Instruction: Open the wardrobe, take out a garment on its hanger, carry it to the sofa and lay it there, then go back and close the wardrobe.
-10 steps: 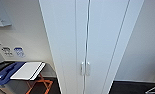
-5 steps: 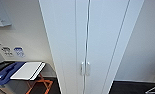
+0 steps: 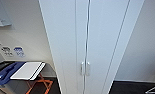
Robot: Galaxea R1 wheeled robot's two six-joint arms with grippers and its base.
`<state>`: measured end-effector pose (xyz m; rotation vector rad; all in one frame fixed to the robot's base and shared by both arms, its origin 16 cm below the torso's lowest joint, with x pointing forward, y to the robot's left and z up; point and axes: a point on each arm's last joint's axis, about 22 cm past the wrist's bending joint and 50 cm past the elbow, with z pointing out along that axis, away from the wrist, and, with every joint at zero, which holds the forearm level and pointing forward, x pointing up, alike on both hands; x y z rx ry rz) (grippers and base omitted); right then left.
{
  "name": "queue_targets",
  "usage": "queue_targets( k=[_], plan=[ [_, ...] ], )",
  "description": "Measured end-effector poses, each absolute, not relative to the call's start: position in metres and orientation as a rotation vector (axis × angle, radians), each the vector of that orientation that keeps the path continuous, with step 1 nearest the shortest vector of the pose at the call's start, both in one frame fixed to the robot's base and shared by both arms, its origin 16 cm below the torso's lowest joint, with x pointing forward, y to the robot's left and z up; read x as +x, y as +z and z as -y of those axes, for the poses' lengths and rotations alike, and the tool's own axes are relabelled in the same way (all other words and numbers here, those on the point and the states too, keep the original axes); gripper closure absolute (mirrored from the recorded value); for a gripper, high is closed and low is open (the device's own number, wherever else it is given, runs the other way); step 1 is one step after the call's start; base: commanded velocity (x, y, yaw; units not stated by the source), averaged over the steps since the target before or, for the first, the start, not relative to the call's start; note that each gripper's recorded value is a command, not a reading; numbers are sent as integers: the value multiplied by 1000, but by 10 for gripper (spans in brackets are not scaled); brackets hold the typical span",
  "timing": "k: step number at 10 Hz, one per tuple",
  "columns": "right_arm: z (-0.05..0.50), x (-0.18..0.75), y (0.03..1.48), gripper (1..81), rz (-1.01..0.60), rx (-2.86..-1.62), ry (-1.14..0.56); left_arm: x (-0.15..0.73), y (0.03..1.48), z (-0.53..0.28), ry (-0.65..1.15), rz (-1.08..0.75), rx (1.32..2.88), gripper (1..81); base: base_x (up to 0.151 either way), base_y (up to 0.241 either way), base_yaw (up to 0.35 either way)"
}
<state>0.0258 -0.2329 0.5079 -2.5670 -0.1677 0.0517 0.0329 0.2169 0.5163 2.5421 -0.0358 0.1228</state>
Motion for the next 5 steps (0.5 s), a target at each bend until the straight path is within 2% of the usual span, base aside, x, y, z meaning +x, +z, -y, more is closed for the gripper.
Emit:
queue_targets(
  k=[5],
  plan=[
    [226, 119, 581, 10, 221, -2445, -113, 114, 592, -243, 285, 171, 2452, 10, 0, 0, 0]
  ],
)
